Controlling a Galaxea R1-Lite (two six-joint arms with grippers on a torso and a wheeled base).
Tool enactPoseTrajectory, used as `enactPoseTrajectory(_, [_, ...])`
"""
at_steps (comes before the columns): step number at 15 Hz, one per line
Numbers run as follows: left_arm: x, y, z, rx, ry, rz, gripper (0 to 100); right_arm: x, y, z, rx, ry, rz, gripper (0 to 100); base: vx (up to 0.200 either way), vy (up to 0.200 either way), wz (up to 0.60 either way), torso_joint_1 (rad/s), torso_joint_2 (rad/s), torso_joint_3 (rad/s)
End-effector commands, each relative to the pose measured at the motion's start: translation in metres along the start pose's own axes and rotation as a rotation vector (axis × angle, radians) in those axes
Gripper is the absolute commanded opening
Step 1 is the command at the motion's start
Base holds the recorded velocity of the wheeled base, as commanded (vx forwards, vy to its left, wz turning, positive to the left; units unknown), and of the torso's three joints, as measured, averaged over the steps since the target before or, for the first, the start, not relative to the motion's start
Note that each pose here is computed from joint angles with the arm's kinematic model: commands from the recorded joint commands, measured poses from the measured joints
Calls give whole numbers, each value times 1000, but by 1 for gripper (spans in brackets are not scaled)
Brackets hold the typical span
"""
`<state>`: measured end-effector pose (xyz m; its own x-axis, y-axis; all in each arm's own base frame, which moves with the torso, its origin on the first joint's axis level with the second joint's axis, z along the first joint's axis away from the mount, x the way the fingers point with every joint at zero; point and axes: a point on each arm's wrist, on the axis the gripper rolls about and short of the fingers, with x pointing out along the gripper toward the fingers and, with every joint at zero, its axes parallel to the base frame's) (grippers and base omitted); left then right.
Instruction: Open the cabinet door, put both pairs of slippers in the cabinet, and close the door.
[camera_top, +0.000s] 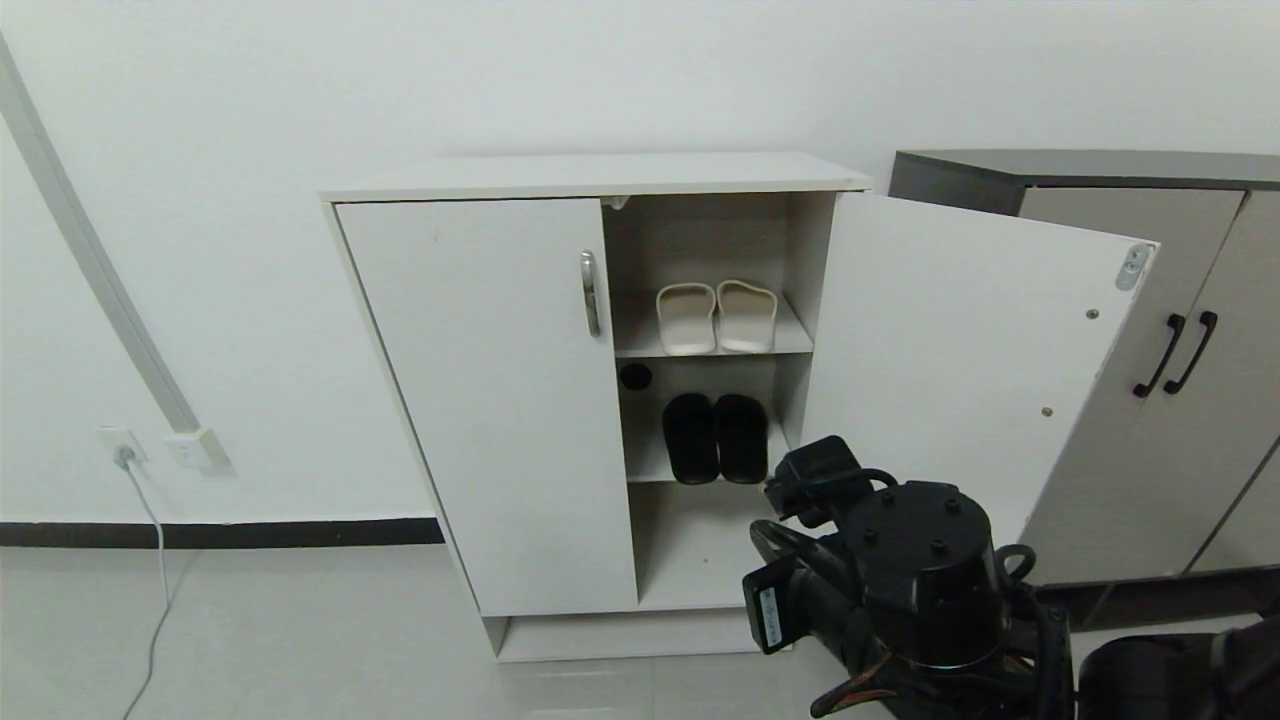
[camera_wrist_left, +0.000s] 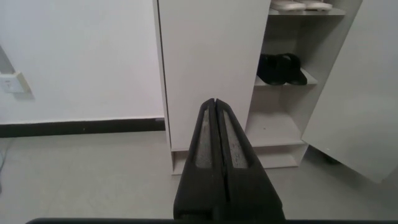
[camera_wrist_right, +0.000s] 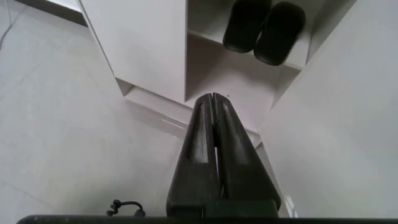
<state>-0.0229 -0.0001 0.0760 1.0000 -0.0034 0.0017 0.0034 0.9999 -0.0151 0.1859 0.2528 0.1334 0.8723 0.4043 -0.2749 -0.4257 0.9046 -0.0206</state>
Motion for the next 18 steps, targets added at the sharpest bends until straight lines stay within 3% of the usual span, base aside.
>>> enactPoseTrajectory(1, [0, 0, 0, 0, 2, 0, 0, 1, 0, -1, -3, 4, 0, 0, 0, 0, 0, 0, 0, 0])
enactPoseTrajectory(11, [0, 0, 0, 0, 2, 0, 0, 4, 1, -7, -20, 21, -9, 0, 0, 0, 0, 0, 0, 0])
enactPoseTrajectory(18, [0, 0, 0, 1, 2, 0, 0, 5, 2, -9, -24, 27, -11, 0, 0, 0, 0, 61, -364, -312])
